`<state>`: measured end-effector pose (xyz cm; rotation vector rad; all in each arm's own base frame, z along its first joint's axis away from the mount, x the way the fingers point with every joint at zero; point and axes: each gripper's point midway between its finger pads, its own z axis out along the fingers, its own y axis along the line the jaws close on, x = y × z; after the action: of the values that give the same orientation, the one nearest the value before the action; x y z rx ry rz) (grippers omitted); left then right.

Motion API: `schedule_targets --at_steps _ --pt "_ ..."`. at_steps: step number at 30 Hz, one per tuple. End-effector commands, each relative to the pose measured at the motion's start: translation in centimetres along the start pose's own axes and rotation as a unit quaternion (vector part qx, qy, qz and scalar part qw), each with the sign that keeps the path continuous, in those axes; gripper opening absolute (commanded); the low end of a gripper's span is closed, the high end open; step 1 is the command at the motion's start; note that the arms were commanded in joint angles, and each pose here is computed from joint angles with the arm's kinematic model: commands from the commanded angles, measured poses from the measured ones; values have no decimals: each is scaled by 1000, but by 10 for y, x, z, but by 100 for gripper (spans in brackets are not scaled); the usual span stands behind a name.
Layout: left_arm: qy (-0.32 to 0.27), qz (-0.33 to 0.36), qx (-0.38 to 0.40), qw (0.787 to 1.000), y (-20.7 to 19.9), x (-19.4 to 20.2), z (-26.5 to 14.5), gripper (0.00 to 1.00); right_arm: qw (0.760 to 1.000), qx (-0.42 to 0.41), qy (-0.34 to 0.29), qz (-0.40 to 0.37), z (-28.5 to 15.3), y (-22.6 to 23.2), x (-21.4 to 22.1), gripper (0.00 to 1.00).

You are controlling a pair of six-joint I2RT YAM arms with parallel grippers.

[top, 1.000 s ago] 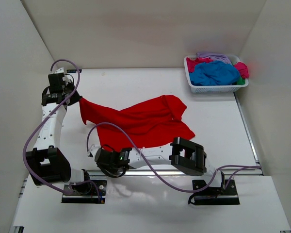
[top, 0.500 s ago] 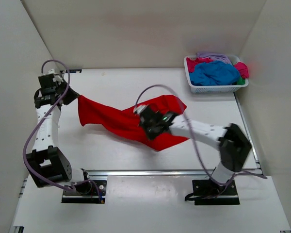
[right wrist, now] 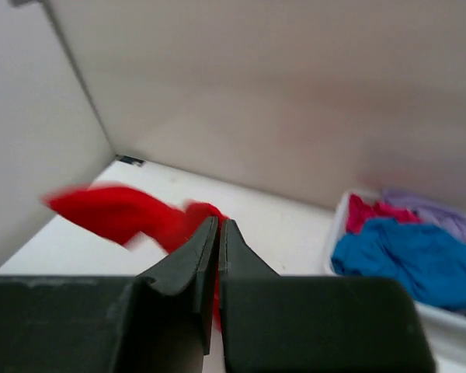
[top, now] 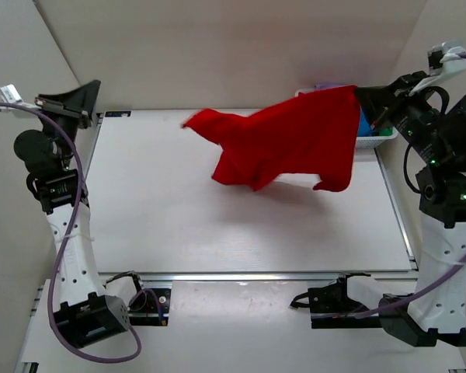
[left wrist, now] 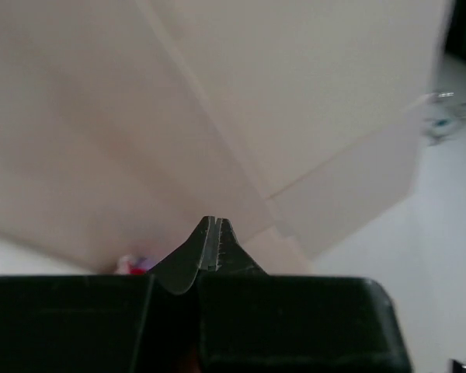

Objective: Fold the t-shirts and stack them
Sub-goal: Flatten out the tshirt

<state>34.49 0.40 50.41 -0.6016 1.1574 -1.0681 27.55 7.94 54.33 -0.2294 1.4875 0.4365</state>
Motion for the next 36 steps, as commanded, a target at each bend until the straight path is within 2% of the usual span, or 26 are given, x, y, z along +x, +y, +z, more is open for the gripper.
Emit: schedule_targets --at_steps 1,3,4,5,6,7,8,9,11,12,13,14,15,16,18,21,22,23,24,26,27,31,32,34,36 --pt "-25 -75 148 986 -97 -28 -2 0 998 -48 -35 -22 -13 26 -32 0" --pt "-17 -61 179 982 -131 -35 6 0 997 -60 -51 -23 -15 32 -44 0" --pt "6 -44 156 987 -133 -30 17 0 997 -60 -45 -18 -12 29 -40 0" --pt "51 -23 115 992 -126 -7 29 0 997 -64 -36 -14 -9 28 -32 0" --pt "94 -34 71 992 -110 21 33 0 997 -78 -29 -6 -8 31 -25 0" --pt "116 0 61 991 -98 38 32 0 995 -94 -13 5 -5 34 -11 0" --pt "161 19 57 985 -86 70 28 3 996 -90 -17 5 -6 29 -10 0" --pt "205 17 50 977 -70 101 16 10 996 -91 -6 15 -1 24 3 0" --pt "314 27 48 948 -26 190 -19 16 995 -99 2 26 -1 24 18 0" --pt "334 30 53 941 -24 217 -33 14 995 -100 7 27 0 24 22 0" --pt "330 38 48 942 -1 237 -46 15 994 -102 11 24 0 25 25 0" --pt "349 42 61 934 5 263 -65 17 994 -105 18 27 1 27 29 0" --pt "359 43 65 930 7 279 -73 24 994 -102 19 25 3 26 30 0" --pt "374 46 49 925 24 295 -83 27 994 -103 19 24 3 28 30 0" --pt "433 65 35 898 44 342 -109 28 994 -105 26 30 4 28 34 0" --pt "488 87 32 868 48 390 -138 31 992 -116 28 37 7 35 41 0" --pt "493 81 36 865 44 398 -145 35 992 -113 32 40 9 35 45 0" --pt "496 79 32 864 47 405 -146 44 993 -107 38 41 12 35 52 0" --pt "496 67 41 865 45 412 -147 59 992 -112 41 42 15 40 57 0" --pt "502 56 52 862 39 424 -149 73 991 -112 48 47 18 44 64 0" --pt "507 58 48 859 41 433 -146 76 990 -121 57 49 22 50 73 0" --pt "551 90 26 829 47 482 -161 81 988 -125 74 48 31 57 88 0" --pt "550 90 16 830 48 490 -164 81 987 -127 81 50 34 62 94 0" --pt "558 66 -22 827 65 506 -178 80 987 -129 83 48 35 64 97 0" --pt "571 48 -39 819 71 516 -190 72 987 -125 85 50 38 63 97 0"
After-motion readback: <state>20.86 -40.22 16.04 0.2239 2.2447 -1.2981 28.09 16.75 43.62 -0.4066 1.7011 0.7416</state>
